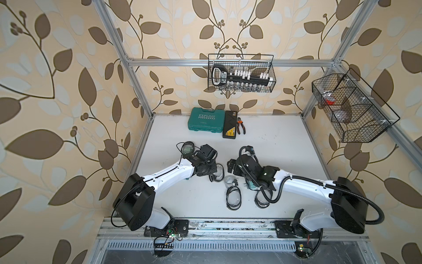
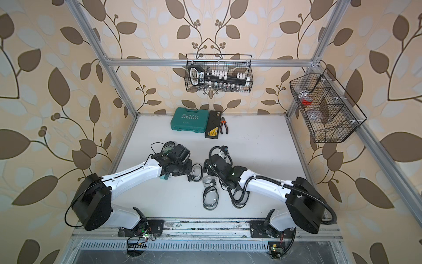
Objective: Pack away charging kits
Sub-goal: Pick up the plug from the center of the board.
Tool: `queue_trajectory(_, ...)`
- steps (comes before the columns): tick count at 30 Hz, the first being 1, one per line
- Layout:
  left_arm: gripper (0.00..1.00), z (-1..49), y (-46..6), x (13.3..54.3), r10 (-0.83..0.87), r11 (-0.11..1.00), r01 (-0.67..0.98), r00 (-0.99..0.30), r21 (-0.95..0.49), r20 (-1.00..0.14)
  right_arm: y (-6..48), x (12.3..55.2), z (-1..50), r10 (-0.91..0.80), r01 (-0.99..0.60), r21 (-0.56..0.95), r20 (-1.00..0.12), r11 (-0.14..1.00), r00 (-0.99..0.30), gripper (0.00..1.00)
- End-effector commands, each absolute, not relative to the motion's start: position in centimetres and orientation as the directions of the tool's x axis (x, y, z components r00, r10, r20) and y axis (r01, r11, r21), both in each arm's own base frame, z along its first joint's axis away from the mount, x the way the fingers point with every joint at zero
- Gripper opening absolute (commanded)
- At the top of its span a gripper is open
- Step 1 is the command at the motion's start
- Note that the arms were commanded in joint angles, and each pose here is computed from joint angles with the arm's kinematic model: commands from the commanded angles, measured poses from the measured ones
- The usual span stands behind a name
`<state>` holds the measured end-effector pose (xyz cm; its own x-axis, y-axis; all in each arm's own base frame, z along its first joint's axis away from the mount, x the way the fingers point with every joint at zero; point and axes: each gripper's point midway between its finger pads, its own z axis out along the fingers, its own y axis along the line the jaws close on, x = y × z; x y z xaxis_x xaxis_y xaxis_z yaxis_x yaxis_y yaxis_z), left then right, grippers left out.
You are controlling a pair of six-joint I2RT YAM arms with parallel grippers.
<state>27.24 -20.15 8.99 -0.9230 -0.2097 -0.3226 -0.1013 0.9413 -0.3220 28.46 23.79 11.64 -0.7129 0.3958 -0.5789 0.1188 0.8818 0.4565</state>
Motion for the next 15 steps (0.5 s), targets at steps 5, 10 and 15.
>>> queue_trajectory(5, 0.00, 10.0, -20.0, 27.6, -0.225, 0.942, -0.111, -0.909, -0.317, -0.350, 18.5, 26.9, 8.4, 0.635, 0.328, 0.593, -0.434, 0.735, -0.638, 1.00)
queue_trajectory(10, 0.00, 10.0, -20.0, 27.5, -0.226, 0.941, -0.112, -0.910, -0.319, -0.348, 19.1, 27.2, 8.5, 0.619, 0.311, 0.601, -0.414, 0.736, -0.667, 1.00)
queue_trajectory(15, 0.00, 10.0, -20.0, 27.5, -0.227, 0.941, -0.113, -0.910, -0.320, -0.346, 20.2, 27.6, 7.8, 0.606, 0.298, 0.611, -0.387, 0.733, -0.695, 1.00)
